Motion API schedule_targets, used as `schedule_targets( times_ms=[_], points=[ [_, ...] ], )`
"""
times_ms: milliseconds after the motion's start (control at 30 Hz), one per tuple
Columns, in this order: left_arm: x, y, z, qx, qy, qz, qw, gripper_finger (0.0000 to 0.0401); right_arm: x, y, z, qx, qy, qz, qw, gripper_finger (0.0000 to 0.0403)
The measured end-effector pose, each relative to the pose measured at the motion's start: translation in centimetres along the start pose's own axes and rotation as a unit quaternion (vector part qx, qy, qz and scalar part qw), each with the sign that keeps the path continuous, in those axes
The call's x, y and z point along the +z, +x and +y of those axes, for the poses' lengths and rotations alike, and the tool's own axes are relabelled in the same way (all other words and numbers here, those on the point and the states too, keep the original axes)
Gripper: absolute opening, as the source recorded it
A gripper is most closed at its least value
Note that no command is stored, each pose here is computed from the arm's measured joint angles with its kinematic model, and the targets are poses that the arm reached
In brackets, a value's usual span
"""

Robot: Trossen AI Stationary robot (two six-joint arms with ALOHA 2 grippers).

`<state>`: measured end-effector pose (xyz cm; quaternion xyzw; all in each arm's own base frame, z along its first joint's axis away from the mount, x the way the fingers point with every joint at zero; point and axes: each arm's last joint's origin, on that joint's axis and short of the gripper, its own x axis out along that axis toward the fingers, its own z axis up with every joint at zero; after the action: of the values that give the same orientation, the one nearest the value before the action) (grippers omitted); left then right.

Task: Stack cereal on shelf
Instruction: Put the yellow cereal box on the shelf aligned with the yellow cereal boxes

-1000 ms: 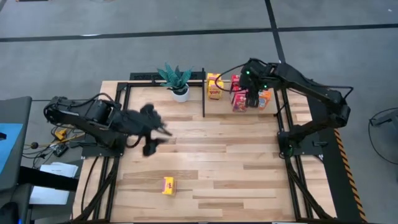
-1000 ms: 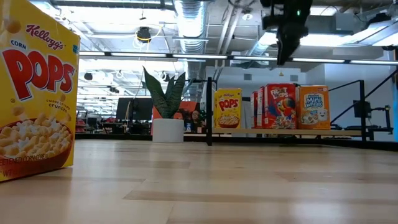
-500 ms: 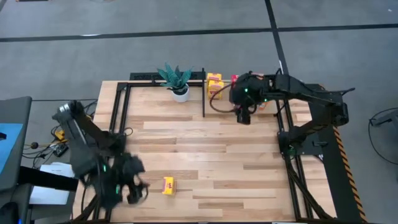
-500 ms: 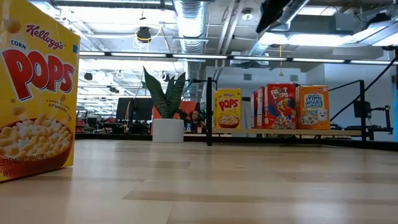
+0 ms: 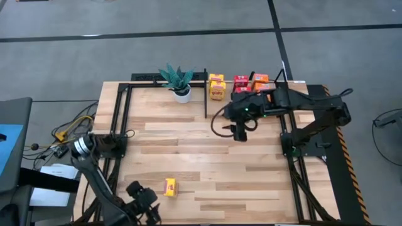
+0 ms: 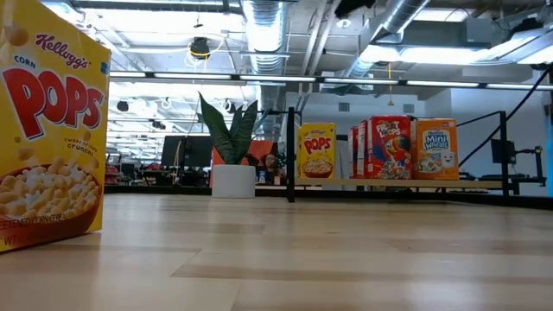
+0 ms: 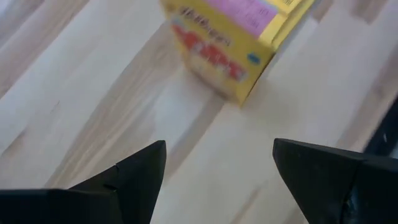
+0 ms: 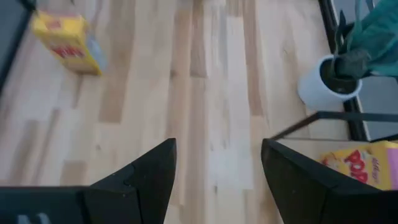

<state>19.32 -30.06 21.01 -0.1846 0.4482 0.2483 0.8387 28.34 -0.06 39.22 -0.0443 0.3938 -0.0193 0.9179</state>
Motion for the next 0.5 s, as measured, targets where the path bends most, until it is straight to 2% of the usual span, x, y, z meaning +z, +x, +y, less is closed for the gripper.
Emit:
schedule_targets(
  times_ms=[133,267,500],
  points=[
    [-0.7,2.6,-0.9,0.016,0.014,-0.044,0.999,0.0286,0.0,0.5,0.7,0.008,0.028,0.009,1.000,0.0260],
    [-1.3,5.6,-2.3,0.009,0.035,-0.051,0.998,0.0286,0.5,0.9,1.5,0.016,0.040,-0.004,0.999,0.0260],
    [-0.6,9.6,-3.4,0.018,0.064,-0.074,0.995,0.0286,0.4,2.2,3.5,0.036,0.025,0.020,0.999,0.0260]
  ],
)
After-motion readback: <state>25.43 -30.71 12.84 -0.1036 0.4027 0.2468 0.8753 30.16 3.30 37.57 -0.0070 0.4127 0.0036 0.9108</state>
